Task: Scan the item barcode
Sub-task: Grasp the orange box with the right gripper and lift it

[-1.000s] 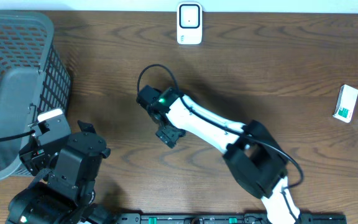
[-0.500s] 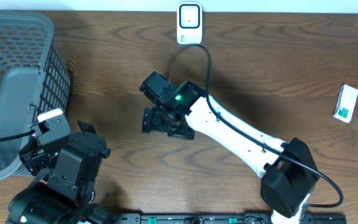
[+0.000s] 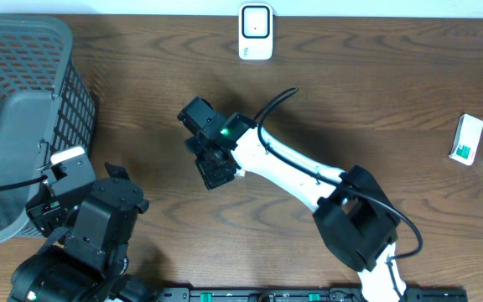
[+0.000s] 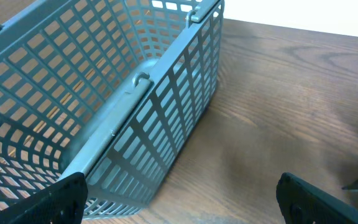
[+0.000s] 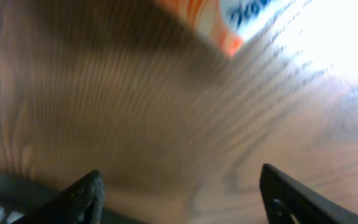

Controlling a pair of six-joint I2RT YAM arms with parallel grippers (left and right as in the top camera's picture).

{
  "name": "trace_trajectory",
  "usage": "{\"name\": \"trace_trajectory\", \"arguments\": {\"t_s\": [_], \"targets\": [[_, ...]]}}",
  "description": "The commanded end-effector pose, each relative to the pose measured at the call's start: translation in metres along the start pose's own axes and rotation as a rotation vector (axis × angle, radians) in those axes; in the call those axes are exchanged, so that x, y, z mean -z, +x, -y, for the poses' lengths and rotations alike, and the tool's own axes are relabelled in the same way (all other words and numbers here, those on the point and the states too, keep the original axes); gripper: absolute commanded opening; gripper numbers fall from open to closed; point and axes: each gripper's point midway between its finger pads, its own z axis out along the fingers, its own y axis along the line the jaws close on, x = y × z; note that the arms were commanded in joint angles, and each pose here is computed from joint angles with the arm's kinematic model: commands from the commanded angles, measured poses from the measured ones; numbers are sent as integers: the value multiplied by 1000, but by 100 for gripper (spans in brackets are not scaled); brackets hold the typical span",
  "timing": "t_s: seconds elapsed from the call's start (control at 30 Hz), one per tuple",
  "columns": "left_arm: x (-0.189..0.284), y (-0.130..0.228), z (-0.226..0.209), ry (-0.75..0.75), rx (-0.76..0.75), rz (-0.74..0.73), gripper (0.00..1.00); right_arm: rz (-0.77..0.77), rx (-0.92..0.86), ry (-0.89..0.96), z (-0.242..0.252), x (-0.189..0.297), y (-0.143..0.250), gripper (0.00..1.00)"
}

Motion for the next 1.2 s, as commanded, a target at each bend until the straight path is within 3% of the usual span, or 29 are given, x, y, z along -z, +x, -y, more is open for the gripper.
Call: {"name": "trace_trajectory", "arguments": {"t_s": [0.0, 0.77, 1.17], "targets": [[1, -2, -3, -13, 0, 8, 97, 39, -97, 5, -5, -6, -24, 71], [1, -2, -3, -13, 0, 7, 97, 115, -229, 54, -5, 4, -86, 66], [1, -2, -3, -13, 0, 8, 97, 61, -259, 160, 12, -47, -90, 67]]}}
